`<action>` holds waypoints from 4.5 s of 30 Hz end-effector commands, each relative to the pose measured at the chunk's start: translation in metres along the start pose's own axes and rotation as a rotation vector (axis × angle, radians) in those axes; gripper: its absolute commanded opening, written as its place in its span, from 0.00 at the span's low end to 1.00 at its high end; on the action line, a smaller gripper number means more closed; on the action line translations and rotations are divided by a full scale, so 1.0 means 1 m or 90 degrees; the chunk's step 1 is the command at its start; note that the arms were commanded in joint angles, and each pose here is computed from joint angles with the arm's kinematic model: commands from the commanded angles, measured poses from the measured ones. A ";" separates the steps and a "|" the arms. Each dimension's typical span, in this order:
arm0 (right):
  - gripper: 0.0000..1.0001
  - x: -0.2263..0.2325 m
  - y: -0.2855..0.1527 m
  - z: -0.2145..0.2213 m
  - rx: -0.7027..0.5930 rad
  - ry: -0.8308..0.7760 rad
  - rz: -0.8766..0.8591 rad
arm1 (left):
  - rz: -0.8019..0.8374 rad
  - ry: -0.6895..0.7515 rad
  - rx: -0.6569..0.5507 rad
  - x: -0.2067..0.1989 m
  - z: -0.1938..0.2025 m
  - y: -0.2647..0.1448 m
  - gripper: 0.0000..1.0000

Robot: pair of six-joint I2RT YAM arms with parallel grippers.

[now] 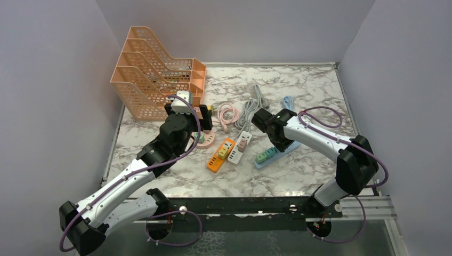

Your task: Insert the plug

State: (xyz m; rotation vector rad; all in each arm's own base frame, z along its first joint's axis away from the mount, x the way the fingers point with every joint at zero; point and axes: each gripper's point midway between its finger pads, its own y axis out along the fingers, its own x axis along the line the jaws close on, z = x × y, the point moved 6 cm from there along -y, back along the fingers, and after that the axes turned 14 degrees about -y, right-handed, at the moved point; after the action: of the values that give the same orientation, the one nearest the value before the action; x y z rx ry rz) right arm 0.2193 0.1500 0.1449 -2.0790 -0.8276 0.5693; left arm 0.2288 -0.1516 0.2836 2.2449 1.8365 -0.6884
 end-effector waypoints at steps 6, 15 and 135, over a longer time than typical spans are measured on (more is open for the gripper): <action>0.01 0.011 0.004 0.002 -0.009 -0.002 -0.013 | -0.012 -0.010 -0.021 0.003 -0.005 -0.001 0.91; 0.01 0.005 -0.002 -0.004 -0.015 -0.009 0.002 | -0.013 -0.010 -0.021 0.004 -0.004 -0.001 0.91; 0.12 0.011 0.027 0.019 0.048 -0.019 -0.079 | -0.037 0.019 -0.019 0.009 0.000 0.004 0.91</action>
State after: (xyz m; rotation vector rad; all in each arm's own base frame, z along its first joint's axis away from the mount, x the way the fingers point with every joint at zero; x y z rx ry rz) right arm 0.2189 0.1497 0.1226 -1.9852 -0.9187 0.5850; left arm 0.2318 -0.1470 0.2790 2.2202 1.9041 -0.6583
